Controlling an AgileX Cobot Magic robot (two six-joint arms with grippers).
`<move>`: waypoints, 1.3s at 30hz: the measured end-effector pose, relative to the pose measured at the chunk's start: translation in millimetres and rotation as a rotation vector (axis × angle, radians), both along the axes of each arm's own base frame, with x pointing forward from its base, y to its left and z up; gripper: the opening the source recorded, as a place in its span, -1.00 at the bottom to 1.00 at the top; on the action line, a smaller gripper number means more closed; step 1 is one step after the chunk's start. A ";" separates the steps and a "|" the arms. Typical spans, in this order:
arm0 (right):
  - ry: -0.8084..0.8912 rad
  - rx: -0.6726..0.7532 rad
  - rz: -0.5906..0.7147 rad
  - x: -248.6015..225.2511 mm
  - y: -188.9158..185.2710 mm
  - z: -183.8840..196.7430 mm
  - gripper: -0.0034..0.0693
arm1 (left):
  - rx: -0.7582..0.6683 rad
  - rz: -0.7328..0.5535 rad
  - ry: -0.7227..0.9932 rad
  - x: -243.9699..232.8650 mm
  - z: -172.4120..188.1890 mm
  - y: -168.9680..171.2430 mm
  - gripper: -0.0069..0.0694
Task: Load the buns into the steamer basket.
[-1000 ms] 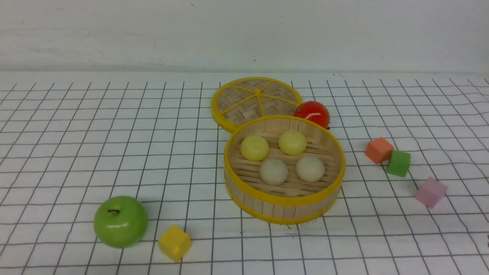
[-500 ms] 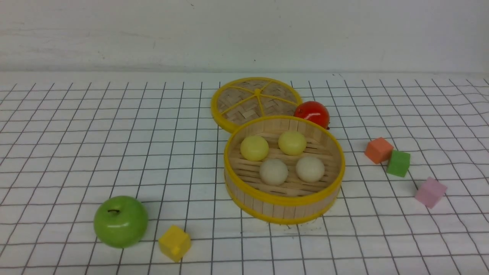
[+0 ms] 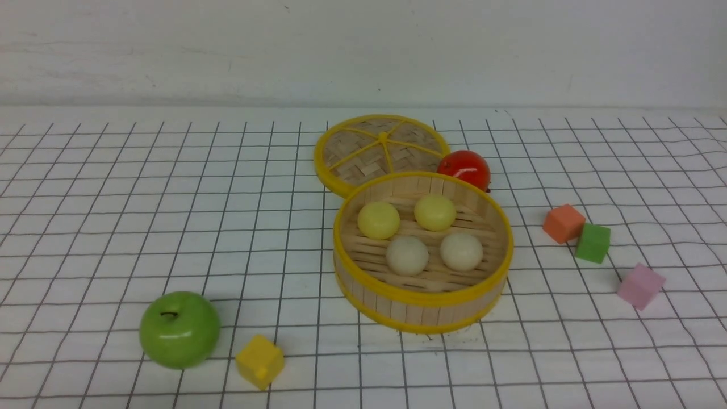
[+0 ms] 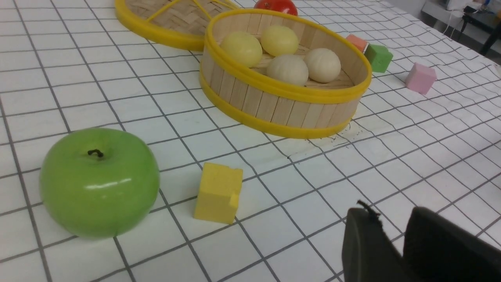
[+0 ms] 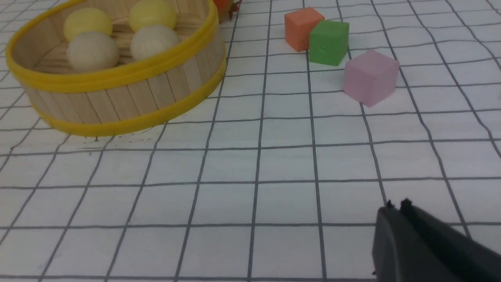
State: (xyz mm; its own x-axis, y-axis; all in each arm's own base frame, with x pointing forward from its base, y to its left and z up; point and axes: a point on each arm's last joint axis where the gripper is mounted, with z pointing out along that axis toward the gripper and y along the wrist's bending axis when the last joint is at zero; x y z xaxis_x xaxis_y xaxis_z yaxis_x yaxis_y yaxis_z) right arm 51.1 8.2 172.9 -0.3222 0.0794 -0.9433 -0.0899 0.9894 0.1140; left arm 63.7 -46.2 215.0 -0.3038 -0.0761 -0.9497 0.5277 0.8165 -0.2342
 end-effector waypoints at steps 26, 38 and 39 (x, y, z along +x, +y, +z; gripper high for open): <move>0.000 0.000 0.000 0.0 0.0 -0.1 -0.87 | -0.061 0.405 -0.163 -4.9 11.5 32.7 -0.85; 0.000 0.000 0.000 0.0 0.0 -0.3 -0.87 | -0.066 0.560 0.136 -11.5 -45.8 38.7 -0.85; -0.001 0.000 0.000 0.1 0.0 -0.1 -0.87 | -0.073 0.560 0.139 -11.5 -45.7 38.6 -0.85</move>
State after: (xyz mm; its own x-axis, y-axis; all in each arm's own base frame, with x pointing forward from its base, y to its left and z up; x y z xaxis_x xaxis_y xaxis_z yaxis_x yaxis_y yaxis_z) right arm 51.2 8.2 172.8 -0.3208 0.0796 -0.9438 -0.0898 0.9894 0.1140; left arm 52.1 -7.6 169.3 -0.3196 -0.3245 -0.8903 -0.0200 0.9416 -0.3361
